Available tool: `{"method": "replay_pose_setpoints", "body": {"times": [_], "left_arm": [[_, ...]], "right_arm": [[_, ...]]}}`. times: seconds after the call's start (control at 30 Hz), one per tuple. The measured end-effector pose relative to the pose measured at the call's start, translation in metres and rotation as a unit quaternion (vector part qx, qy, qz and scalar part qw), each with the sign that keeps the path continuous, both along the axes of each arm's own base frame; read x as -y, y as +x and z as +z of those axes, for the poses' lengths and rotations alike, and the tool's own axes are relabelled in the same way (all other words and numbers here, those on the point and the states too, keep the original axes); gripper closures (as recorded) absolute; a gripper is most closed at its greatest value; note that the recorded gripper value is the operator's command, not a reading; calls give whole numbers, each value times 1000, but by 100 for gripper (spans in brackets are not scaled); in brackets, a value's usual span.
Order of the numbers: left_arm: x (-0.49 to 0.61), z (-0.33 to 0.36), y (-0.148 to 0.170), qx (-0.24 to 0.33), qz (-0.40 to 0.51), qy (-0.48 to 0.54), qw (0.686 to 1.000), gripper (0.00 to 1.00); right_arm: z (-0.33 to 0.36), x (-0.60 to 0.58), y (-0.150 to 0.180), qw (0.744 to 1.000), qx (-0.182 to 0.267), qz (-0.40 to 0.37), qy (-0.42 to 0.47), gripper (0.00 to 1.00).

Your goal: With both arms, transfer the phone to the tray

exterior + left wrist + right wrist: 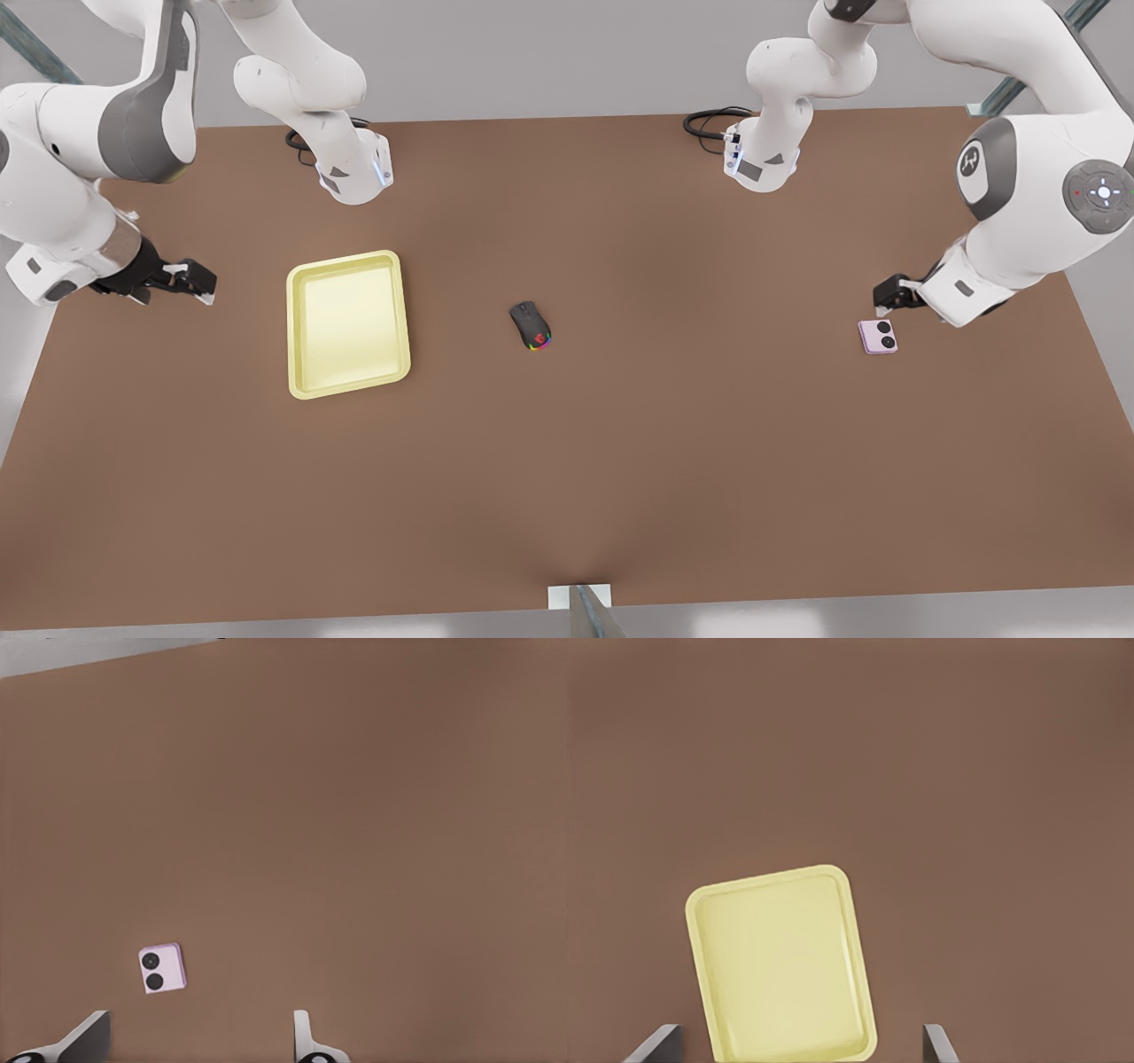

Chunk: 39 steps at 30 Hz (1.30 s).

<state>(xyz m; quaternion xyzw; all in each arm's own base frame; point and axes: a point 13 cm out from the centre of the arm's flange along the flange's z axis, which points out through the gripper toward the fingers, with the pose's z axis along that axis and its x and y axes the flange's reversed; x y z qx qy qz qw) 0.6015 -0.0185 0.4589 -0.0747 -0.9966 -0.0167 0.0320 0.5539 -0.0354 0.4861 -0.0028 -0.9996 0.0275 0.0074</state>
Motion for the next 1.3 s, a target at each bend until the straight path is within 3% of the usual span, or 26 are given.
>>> {"method": "replay_pose_setpoints", "body": {"times": [0.1, 0.23, 0.37, 0.7, 0.97, 1.3], "left_arm": [[-7, -53, -4, -38, 4, 5, 999, 0], [-60, -207, -68, -110, 46, 8, 993, 0], [-100, -272, -87, -81, 73, 11, 994, 0], [-176, -340, -98, -8, 81, 29, 996, 0], [-191, -388, -103, 4, 49, 43, 998, 0], [-211, -396, -105, 22, 65, 35, 997, 0]], "right_arm": [[11, -4, 6, 1000, 23, 2, 10, 0], [12, -3, 15, 999, 35, 4, 11, 0], [16, -1, 27, 999, 48, 3, 12, 0], [24, 32, 38, 997, 67, -23, 15, 0], [20, 38, 39, 997, 65, -27, 15, 0], [16, 22, 41, 998, 58, -9, 11, 0]]}}
